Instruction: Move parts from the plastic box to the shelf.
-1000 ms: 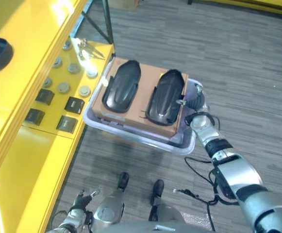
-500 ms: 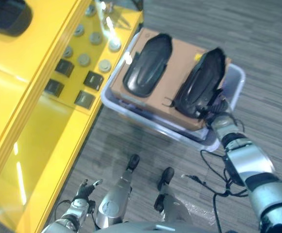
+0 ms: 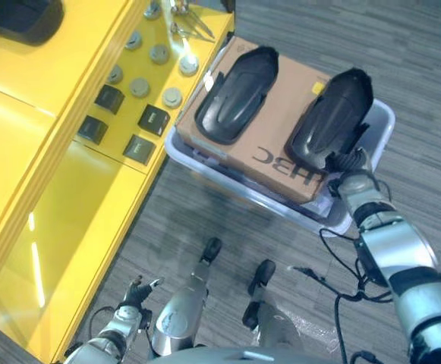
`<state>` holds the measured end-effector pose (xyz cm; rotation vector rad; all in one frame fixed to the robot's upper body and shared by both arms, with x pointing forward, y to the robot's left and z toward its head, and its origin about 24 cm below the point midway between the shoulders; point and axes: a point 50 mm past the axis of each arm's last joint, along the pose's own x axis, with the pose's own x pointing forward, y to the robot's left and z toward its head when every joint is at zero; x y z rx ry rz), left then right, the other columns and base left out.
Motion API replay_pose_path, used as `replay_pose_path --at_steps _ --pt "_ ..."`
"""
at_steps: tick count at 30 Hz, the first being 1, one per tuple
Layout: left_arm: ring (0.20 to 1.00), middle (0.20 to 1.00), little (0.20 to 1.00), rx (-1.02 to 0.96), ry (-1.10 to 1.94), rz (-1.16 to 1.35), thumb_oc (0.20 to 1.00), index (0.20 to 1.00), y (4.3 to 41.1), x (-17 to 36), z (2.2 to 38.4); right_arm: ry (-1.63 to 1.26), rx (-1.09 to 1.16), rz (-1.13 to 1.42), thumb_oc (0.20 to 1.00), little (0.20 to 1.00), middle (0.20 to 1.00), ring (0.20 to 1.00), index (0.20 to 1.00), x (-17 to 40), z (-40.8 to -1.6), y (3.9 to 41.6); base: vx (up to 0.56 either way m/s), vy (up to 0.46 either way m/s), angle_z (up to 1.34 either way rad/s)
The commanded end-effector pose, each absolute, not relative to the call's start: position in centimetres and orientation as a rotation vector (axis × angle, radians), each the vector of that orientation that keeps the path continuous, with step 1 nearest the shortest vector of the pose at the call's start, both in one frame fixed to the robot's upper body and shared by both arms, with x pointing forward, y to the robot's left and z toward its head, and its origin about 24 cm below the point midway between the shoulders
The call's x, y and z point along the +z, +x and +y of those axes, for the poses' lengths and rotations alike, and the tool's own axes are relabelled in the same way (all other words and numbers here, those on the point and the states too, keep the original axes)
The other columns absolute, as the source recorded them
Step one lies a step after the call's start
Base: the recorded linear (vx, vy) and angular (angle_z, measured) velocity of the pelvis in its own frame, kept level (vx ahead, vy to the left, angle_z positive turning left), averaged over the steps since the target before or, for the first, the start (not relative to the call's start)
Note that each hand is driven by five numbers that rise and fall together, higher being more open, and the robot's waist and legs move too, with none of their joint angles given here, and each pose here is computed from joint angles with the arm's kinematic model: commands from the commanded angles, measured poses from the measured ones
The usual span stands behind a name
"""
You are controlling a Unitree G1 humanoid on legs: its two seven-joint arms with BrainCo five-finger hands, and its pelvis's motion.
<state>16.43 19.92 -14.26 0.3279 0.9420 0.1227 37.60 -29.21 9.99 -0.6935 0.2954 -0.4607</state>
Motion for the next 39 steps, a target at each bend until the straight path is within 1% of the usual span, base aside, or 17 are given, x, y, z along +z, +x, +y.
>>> replay_pose_path --at_steps 1,5,7,9,10,11,12,14,16,18,19,21,23,27,28,30,39 --pt "1.0 1.0 1.0 0.098 0.411 0.949 1.0 1.0 16.5 -14.2 20.7 -0.696 -0.36 0.333 0.2 0.2 0.2 0.2 0.2 7.0 -27.6 36.9 -0.01 -0.01 -0.04" --pt "1.0 1.0 1.0 0.016 0.544 0.861 1.0 1.0 18.0 -13.2 21.2 -0.627 -0.366 0.295 0.2 0.2 0.2 0.2 0.2 7.0 -28.2 36.6 0.0 -0.032 -0.12" --pt "1.0 1.0 1.0 0.038 0.58 0.686 1.0 1.0 21.1 -10.4 22.9 -0.615 -0.407 0.214 0.2 0.2 0.2 0.2 0.2 8.1 -29.3 36.2 0.01 -0.056 -0.18" --pt "1.0 1.0 1.0 0.059 0.583 0.554 1.0 1.0 22.8 -7.9 24.1 -0.65 -0.401 0.12 0.2 0.2 0.2 0.2 0.2 9.8 -29.6 36.3 0.0 -0.051 -0.08" --pt "1.0 1.0 1.0 0.065 0.577 0.442 1.0 1.0 23.9 -5.6 24.5 -0.652 -0.401 0.057 0.2 0.2 0.2 0.2 0.2 10.9 -29.9 36.2 0.0 -0.023 -0.08" --pt "1.0 1.0 1.0 0.065 0.578 0.443 1.0 1.0 23.9 -5.6 24.6 -0.651 -0.401 0.058 0.2 0.2 0.2 0.2 0.2 10.9 -29.8 36.2 -0.02 -0.032 -0.08" --pt "1.0 1.0 1.0 0.078 0.565 0.38 1.0 1.0 24.2 -4.1 25.1 -0.676 -0.389 0.004 0.2 0.2 0.2 0.2 0.2 11.8 -29.8 36.0 -0.01 -0.062 -0.09" --pt "1.0 1.0 1.0 0.123 0.356 0.171 1.0 1.0 24.5 0.8 25.8 -0.832 -0.338 -0.214 0.2 0.2 0.2 0.2 0.2 16.6 -29.4 34.9 -0.01 -0.076 -0.1" --pt "1.0 1.0 1.0 0.11 0.302 0.153 1.0 1.0 24.2 1.3 25.6 -0.868 -0.325 -0.241 0.2 0.2 0.2 0.2 0.2 17.0 -29.5 34.3 0.01 -0.029 -0.11" --pt "1.0 1.0 1.0 0.061 0.117 0.056 1.0 1.0 24.4 3.4 24.2 -0.928 -0.302 -0.356 0.2 0.2 0.2 0.2 0.2 19.3 -28.5 33.8 0.04 -0.064 -0.06" --pt "1.0 1.0 1.0 0.004 -0.041 0.01 1.0 1.0 24.6 4.5 22.9 -1.032 -0.255 -0.5 0.2 0.2 0.2 0.2 0.2 21.7 -26.9 32.8 0.04 -0.064 -0.07" --pt "1.0 1.0 1.0 -0.031 -0.101 -0.005 1.0 1.0 24.7 4.9 22.2 -1.081 -0.246 -0.549 0.2 0.2 0.2 0.2 0.2 22.5 -26.4 32.3 0.02 -0.037 -0.09" --pt "1.0 1.0 1.0 -0.106 -0.264 -0.03 1.0 1.0 25.3 5.8 20.0 -1.168 -0.187 -0.729 0.2 0.2 0.2 0.2 0.2 24.7 -23.6 31.0 0.01 -0.056 -0.27" --pt "1.0 1.0 1.0 -0.158 -0.43 -0.034 1.0 1.0 26.1 6.2 17.7 -1.212 -0.147 -0.835 0.2 0.2 0.2 0.2 0.2 25.5 -21.6 30.3 0.0 -0.038 -0.28" --pt "1.0 1.0 1.0 -0.191 -0.526 -0.012 1.0 1.0 26.5 6.2 15.9 -1.201 -0.095 -0.867 0.2 0.2 0.2 0.2 0.2 25.3 -20.0 30.2 -0.01 -0.046 -0.17" --pt "1.0 1.0 1.0 -0.246 -0.539 -0.022 1.0 1.0 26.6 6.9 14.7 -1.145 -0.085 -0.883 0.2 0.2 0.2 0.2 0.2 25.2 -19.5 30.0 0.0 -0.032 -0.09" --pt "1.0 1.0 1.0 -0.379 -0.575 -0.041 1.0 1.0 27.3 8.8 11.8 -1.148 0.039 -0.917 0.2 0.2 0.2 0.2 0.2 24.6 -16.8 30.0 0.0 -0.004 -0.02"
